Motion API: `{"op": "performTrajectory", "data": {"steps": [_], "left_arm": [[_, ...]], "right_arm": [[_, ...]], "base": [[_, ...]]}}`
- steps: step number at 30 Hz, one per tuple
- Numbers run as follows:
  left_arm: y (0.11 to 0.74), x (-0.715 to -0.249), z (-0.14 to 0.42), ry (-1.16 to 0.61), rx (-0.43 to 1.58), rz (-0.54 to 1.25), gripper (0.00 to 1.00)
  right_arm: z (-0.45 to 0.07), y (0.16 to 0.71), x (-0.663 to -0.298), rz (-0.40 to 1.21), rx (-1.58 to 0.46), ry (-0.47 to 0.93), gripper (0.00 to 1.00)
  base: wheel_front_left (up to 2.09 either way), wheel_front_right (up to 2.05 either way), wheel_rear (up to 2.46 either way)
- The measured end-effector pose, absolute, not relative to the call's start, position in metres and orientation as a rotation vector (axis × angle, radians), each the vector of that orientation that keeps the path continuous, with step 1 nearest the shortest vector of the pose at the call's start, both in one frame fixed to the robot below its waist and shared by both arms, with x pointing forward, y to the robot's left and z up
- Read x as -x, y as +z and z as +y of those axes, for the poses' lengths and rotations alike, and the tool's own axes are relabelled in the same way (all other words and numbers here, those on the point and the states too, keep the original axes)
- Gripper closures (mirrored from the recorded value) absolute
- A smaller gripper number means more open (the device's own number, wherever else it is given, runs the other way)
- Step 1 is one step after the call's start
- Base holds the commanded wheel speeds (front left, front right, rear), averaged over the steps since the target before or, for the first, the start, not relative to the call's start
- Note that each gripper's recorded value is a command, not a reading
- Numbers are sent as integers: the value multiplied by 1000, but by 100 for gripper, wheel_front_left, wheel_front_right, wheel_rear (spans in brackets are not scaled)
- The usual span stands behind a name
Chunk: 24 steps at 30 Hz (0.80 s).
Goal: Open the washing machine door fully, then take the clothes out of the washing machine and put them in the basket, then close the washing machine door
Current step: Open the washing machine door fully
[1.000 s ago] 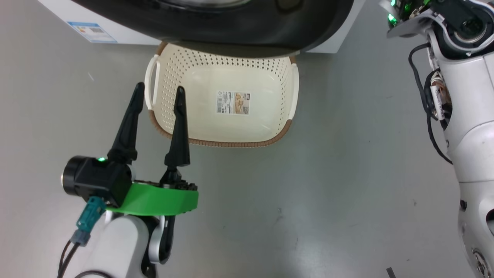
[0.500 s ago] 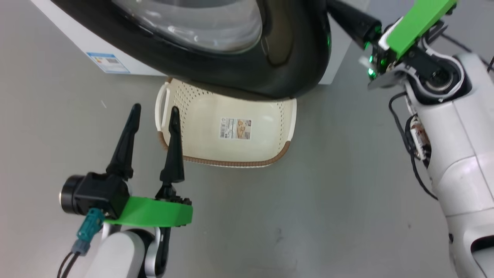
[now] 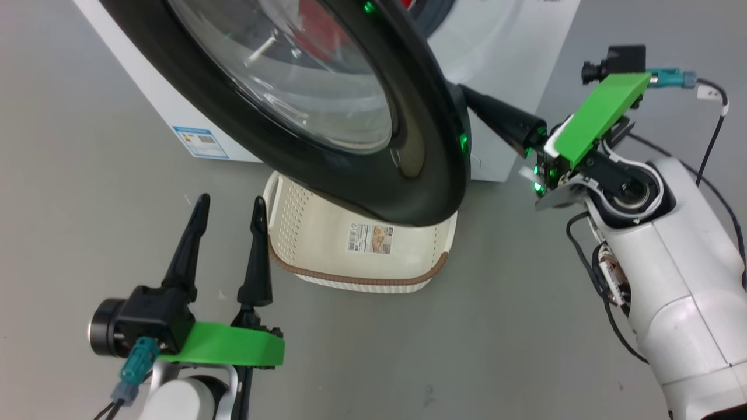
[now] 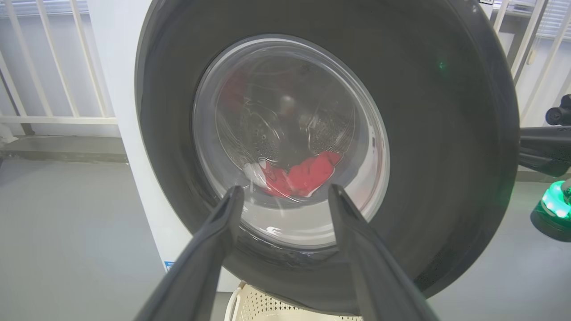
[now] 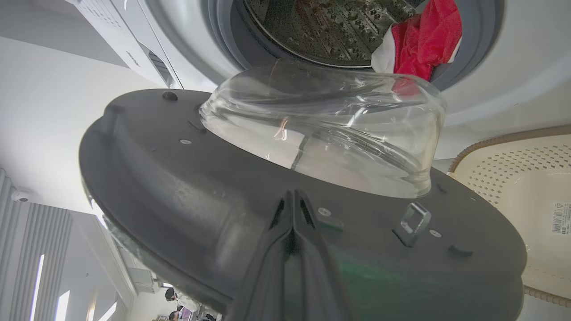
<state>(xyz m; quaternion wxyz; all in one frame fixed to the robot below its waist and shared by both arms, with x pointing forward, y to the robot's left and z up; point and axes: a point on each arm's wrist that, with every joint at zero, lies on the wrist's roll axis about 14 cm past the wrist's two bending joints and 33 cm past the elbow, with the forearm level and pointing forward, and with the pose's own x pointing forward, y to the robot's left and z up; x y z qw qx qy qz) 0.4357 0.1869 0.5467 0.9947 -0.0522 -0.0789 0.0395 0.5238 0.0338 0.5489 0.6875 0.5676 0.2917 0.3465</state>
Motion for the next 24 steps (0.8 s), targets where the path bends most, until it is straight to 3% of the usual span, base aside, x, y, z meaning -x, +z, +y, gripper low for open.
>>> {"op": "performTrajectory", "data": {"steps": [24], "left_arm": [[570,-364,243,260,83,-200,0]], "right_arm": [[101,557,-451,778,-1244,971,100]], "base": [[0,0,0]]}}
